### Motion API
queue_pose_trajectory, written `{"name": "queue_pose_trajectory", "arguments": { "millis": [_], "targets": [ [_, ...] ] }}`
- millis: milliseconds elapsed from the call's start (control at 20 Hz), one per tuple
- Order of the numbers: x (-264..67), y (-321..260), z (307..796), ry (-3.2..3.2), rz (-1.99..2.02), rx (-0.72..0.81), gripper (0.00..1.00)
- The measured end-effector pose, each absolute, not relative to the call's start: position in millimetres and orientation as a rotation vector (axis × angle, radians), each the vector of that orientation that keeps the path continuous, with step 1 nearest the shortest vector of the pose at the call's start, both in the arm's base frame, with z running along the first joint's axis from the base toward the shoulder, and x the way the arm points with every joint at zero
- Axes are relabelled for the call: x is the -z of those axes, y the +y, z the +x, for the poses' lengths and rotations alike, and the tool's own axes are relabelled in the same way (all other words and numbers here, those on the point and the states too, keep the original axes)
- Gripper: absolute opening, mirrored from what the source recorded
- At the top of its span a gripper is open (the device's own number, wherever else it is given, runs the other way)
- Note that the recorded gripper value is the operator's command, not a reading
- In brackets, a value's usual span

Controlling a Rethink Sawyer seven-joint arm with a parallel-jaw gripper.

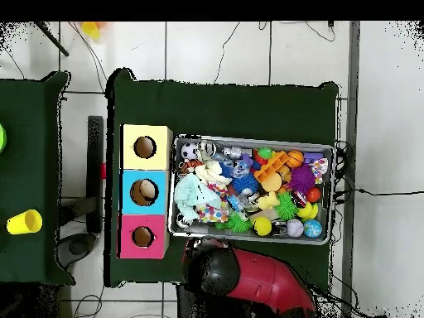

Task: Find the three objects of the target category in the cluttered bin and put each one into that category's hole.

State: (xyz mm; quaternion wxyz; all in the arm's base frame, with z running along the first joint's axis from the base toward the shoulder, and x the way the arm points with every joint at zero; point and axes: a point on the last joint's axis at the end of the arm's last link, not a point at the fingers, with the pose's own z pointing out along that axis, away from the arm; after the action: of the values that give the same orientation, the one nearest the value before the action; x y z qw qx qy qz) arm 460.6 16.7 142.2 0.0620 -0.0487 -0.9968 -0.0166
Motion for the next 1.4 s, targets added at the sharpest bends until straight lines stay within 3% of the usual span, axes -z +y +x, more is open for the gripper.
{"name": "queue_pose_trajectory", "arguments": {
  "millis": [650,1000,1400],
  "targets": [
    [-117,-105,453,-3.060,-0.365,0.073,1.00],
    [-73,-153,422,-3.064,-0.301,0.040,1.00],
    [-17,-163,401,-3.007,-0.193,0.092,1.00]
  ]
}}
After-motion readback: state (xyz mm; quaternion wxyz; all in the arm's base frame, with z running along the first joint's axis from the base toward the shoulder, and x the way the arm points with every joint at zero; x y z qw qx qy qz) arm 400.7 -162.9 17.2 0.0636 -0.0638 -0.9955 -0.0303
